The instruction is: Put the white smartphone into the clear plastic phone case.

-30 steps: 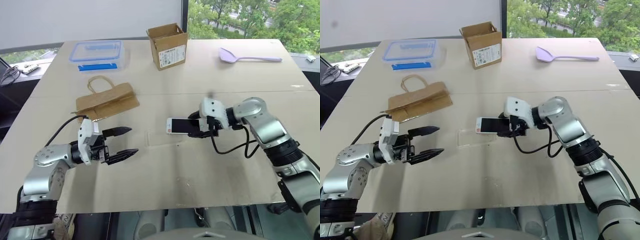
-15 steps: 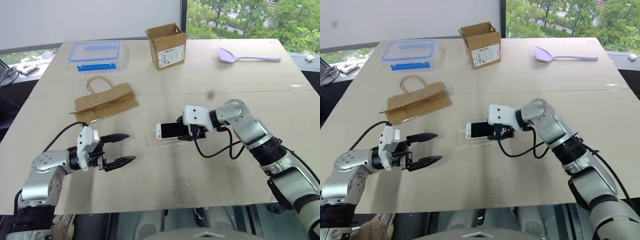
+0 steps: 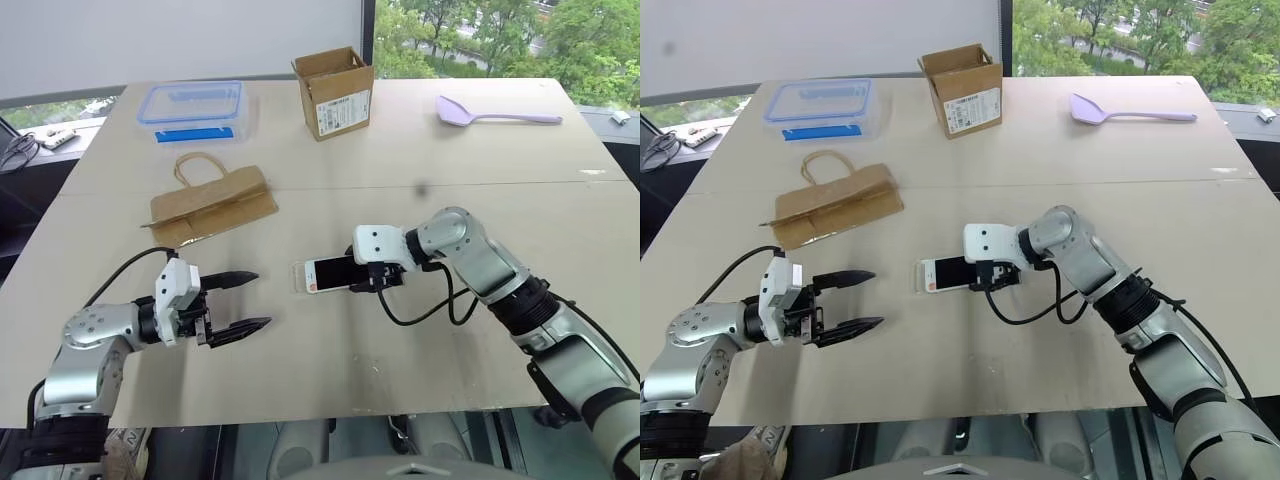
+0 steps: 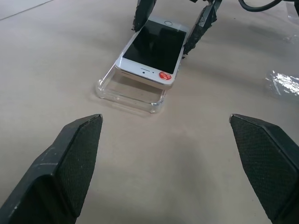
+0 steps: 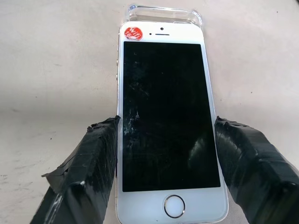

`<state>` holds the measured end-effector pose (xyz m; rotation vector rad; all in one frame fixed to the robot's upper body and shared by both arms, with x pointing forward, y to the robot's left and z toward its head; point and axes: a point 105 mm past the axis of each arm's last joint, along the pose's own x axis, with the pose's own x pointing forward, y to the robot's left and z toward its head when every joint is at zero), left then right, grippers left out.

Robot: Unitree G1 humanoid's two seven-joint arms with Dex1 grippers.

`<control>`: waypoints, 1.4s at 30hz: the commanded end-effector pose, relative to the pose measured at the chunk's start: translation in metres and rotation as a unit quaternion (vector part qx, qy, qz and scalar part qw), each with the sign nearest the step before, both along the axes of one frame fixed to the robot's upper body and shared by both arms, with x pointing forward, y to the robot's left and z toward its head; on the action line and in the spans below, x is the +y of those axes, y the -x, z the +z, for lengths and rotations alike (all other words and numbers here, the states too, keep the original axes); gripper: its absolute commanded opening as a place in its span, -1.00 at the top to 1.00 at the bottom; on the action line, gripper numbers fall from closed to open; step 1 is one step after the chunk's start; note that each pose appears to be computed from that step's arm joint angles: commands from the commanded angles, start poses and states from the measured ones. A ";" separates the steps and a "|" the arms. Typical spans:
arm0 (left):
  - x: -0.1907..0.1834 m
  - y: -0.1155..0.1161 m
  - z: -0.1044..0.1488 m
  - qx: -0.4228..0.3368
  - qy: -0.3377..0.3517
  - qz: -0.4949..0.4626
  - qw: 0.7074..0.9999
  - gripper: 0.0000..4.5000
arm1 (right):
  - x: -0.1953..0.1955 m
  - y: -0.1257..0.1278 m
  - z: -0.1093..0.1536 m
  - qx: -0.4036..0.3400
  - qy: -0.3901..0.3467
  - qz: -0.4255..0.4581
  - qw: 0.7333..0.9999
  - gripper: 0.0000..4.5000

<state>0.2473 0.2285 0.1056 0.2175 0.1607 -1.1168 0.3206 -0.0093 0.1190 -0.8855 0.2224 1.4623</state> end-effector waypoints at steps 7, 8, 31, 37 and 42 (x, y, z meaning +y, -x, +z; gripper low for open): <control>-0.004 -0.004 0.002 -0.008 -0.009 -0.009 1.000 -1.00 | 0.009 -0.003 0.027 -0.025 -0.057 -0.017 0.998 -0.97; -0.004 -0.004 0.002 -0.008 -0.009 -0.009 1.000 -1.00 | 0.008 -0.003 0.028 -0.027 -0.060 -0.018 0.998 -0.97; -0.006 -0.063 -0.020 -0.058 -0.130 0.064 0.988 -1.00 | -0.008 -0.007 0.016 -0.073 -0.046 -0.037 0.996 -0.97; -0.022 -0.078 -0.018 -0.085 -0.127 0.065 0.986 -1.00 | -0.009 -0.009 0.017 -0.078 -0.050 -0.045 0.995 -0.97; -0.039 -0.080 -0.014 -0.088 -0.102 0.047 0.990 -1.00 | -0.010 -0.009 0.024 -0.077 -0.065 -0.051 0.994 -0.97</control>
